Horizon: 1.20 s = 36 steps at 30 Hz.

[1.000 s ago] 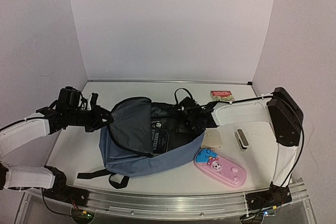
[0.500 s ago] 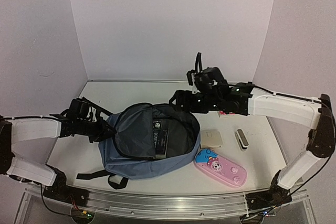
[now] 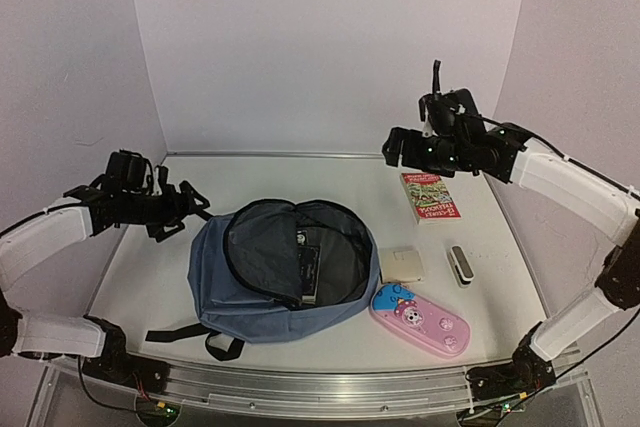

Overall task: Pack the student bag
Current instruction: Pick up the book from the center of the board.

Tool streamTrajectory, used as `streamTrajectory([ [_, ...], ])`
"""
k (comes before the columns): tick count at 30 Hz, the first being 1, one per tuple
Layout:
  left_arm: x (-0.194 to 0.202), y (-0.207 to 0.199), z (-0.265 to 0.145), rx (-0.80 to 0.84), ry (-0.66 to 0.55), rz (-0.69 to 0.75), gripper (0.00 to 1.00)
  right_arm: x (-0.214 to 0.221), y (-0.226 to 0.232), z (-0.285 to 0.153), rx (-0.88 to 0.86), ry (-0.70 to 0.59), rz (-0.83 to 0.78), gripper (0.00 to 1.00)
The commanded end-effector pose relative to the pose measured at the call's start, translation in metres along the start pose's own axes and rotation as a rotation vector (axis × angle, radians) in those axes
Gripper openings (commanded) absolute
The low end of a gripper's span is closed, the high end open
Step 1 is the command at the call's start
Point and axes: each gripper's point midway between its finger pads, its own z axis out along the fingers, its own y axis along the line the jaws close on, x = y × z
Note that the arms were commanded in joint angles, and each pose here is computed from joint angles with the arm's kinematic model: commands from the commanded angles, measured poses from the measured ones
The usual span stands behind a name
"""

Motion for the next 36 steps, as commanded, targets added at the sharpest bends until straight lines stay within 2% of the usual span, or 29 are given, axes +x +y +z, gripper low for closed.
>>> streamTrajectory([
  [1, -0.040, -0.011, -0.033, -0.005, -0.022, 0.140, 0.93, 0.017, -0.075, 0.049, 0.228, 0.127, -0.060, 0.98],
  [6, -0.091, -0.002, -0.048, -0.041, -0.128, 0.253, 0.94, 0.038, -0.131, 0.106, 0.408, 0.233, -0.119, 0.98],
  [10, -0.119, 0.031, -0.048, -0.179, -0.178, 0.211, 0.94, 0.050, -0.168, 0.140, 0.520, 0.292, -0.156, 0.98],
  [12, -0.117, 0.035, -0.048, -0.170, -0.162, 0.196, 0.94, 0.053, -0.175, 0.155, 0.526, 0.314, -0.167, 0.98],
  [16, -0.104, 0.025, -0.051, -0.100, -0.141, 0.270, 0.94, 0.066, -0.185, 0.180, 0.490, 0.377, -0.187, 0.98],
  [21, -0.101, 0.044, -0.058, -0.204, -0.159, 0.287, 0.95, 0.089, -0.200, 0.201, 0.465, 0.450, -0.168, 0.98],
  [32, -0.097, 0.045, -0.065, -0.211, -0.192, 0.290, 0.95, 0.128, -0.221, 0.216, 0.496, 0.541, -0.184, 0.94],
  [34, -0.096, 0.046, -0.065, -0.217, -0.190, 0.285, 0.95, 0.134, -0.226, 0.216, 0.514, 0.553, -0.187, 0.88],
  [36, -0.096, 0.048, -0.065, -0.223, -0.191, 0.282, 0.95, 0.142, -0.228, 0.216, 0.519, 0.567, -0.186, 0.76],
])
